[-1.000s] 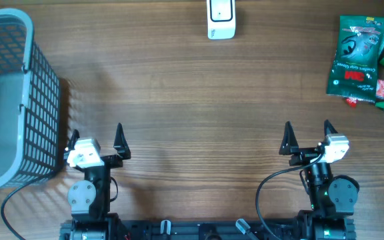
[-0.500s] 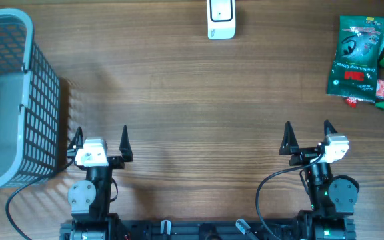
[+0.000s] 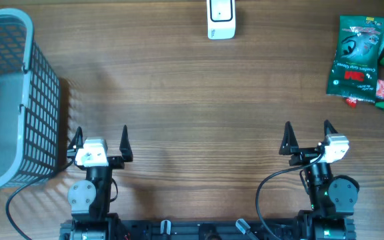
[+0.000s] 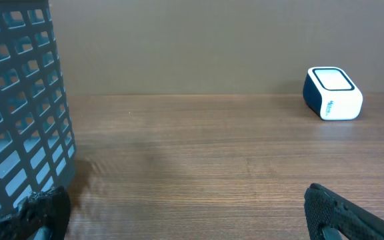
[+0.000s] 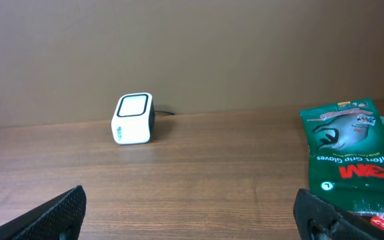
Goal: Scan the item barcode
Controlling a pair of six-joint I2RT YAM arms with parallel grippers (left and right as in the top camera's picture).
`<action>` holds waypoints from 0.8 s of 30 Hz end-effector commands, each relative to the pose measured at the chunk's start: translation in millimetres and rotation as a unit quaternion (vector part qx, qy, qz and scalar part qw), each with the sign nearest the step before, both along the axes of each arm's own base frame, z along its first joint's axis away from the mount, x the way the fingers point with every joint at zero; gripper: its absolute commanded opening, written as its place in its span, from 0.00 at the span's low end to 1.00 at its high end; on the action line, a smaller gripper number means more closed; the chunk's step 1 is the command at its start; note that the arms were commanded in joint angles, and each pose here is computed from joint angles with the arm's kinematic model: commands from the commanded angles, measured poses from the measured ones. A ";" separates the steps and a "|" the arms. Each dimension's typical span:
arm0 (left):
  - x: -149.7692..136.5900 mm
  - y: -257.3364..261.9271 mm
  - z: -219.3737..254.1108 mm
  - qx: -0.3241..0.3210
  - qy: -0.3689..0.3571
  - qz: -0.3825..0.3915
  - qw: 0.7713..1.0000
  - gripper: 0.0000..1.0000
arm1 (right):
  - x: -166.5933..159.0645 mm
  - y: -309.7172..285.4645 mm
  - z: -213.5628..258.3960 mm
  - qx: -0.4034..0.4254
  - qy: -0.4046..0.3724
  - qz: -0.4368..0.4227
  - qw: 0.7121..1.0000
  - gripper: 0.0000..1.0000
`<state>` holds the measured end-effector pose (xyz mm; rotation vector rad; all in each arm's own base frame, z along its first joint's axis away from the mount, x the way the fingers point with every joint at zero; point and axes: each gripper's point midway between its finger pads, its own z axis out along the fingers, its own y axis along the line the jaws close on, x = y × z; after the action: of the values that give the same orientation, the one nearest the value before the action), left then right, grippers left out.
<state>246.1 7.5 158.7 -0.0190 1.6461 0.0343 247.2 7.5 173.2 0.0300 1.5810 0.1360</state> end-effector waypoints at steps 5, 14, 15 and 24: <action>-0.1 -0.2 -1.5 0.009 -0.001 -0.003 1.000 1.00 | -0.3 1.1 1.5 0.001 -0.004 0.002 1.000 1.00; -1.0 14.7 -1.4 0.009 -0.001 0.027 1.000 1.00 | -0.3 1.1 1.6 0.001 -0.004 0.002 1.000 1.00; -1.0 14.8 -1.4 0.009 -0.001 0.027 1.000 1.00 | -0.3 1.1 1.5 0.001 -0.004 0.002 1.000 1.00; -0.9 14.0 -1.4 0.009 -0.001 0.025 1.000 1.00 | -0.3 1.1 1.5 0.001 -0.004 0.002 1.000 1.00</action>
<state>245.1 22.7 158.7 -0.0694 1.6453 0.0806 247.2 7.5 173.2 0.0300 1.5810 0.1360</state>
